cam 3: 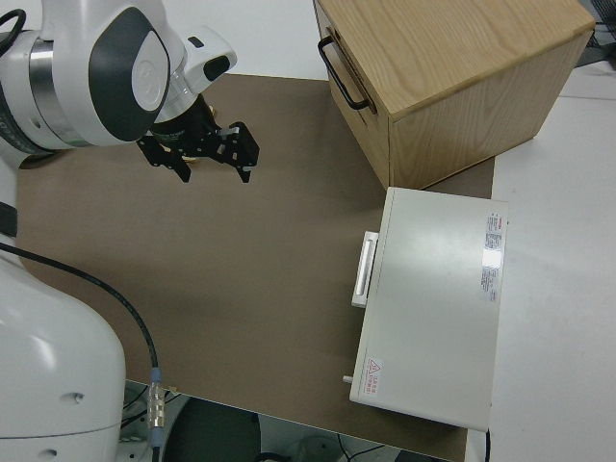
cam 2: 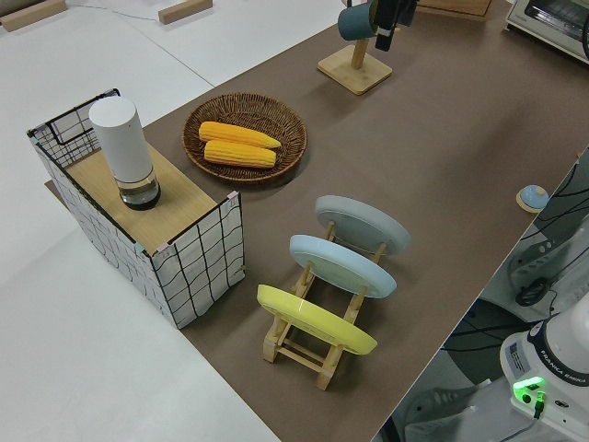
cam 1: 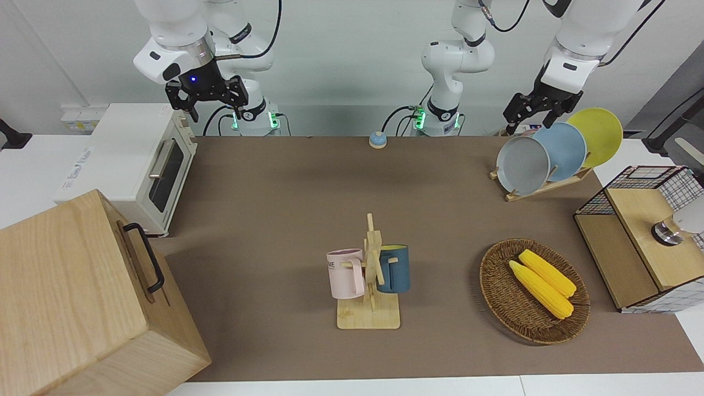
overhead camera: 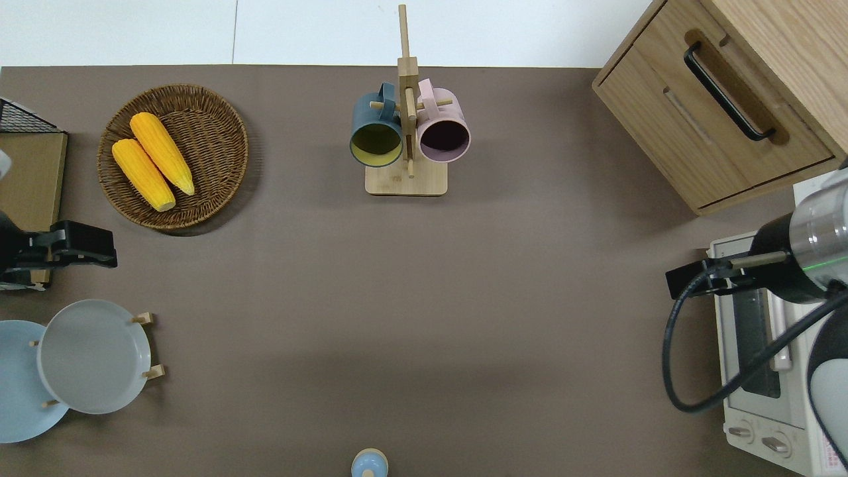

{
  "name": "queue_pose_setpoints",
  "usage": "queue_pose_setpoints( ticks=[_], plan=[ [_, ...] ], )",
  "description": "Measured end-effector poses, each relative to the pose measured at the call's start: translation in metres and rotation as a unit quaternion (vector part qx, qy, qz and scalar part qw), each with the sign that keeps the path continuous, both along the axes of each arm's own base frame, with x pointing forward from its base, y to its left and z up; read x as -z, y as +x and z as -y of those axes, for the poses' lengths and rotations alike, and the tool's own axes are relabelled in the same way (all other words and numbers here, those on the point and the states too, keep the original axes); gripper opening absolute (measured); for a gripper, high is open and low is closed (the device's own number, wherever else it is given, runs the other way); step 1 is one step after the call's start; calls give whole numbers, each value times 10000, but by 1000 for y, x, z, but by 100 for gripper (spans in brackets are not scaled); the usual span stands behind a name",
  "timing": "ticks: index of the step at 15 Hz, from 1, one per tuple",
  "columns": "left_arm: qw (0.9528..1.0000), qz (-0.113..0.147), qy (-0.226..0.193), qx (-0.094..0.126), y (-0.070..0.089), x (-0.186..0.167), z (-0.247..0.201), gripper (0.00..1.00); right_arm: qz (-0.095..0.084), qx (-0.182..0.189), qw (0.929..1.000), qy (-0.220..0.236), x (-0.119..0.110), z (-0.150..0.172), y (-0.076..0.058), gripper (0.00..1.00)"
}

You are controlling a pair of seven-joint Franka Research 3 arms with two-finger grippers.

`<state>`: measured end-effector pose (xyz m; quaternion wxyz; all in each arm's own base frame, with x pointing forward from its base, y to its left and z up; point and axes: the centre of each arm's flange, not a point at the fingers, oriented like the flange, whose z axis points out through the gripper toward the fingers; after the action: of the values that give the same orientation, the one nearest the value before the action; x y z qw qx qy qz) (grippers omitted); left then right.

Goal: Pick gray plate from low plate rack and place it on table with left arm
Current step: 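Move the left gripper toward the gray plate in the low rack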

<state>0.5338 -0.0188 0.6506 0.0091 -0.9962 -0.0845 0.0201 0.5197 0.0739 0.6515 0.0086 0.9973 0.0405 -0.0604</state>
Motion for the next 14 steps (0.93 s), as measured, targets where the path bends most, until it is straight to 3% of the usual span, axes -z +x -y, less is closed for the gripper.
queue_pose_setpoints(
  ticks=[3, 6, 10, 14],
  plan=[
    [9999, -104, 3, 3, -5, 8, 0, 100, 0, 0, 10000, 0, 0, 0, 0, 99],
    [9996, -280, 88, 45, -25, 22, -2, 100, 0, 0, 10000, 0, 0, 0, 0, 99],
    [9956, -512, 769, 144, -43, 48, -18, 100, 0, 0, 10000, 0, 0, 0, 0, 99],
    [9859, -578, 1543, 289, -48, 88, -36, 100, 0, 0, 10000, 0, 0, 0, 0, 99]
  ],
)
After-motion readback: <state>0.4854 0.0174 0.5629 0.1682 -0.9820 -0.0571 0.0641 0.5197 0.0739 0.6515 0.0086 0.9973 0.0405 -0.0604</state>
